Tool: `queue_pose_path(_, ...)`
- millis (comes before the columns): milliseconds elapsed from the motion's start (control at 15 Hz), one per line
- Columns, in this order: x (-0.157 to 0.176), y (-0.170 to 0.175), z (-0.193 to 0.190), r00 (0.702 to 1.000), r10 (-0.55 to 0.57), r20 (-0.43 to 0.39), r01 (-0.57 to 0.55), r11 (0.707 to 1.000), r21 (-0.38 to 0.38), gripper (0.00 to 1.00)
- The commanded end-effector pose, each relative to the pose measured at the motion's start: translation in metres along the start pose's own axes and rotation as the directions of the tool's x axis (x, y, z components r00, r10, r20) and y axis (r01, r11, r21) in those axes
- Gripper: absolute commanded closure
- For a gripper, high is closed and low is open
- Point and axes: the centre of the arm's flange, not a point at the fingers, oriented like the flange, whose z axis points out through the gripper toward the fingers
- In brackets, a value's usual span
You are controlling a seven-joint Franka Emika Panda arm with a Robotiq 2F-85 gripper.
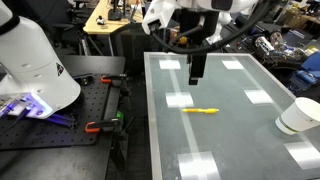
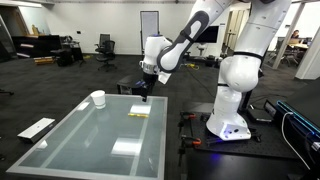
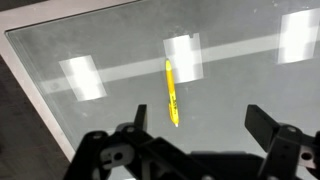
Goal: Pick the marker and put it in the cup
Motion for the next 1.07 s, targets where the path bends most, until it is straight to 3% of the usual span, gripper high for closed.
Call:
queue_pose_path(0, 0.017, 0.012, 0.037, 1.0, -0.012, -0.017, 0.011, 1.0, -0.017, 0.0)
queue_pose_path(600, 0.045, 0.027, 0.097, 0.999, -0.043, 0.034, 0.044, 0.998, -0.049, 0.0)
queue_pose_path(667, 0.031, 0.026, 0.084, 0.999, -0.018, 0.041, 0.02, 0.999, -0.042, 0.0)
queue_pose_path(1000, 0.039, 0.026, 0.096, 0.998, -0.021, 0.054, 0.023, 0.999, -0.045, 0.0)
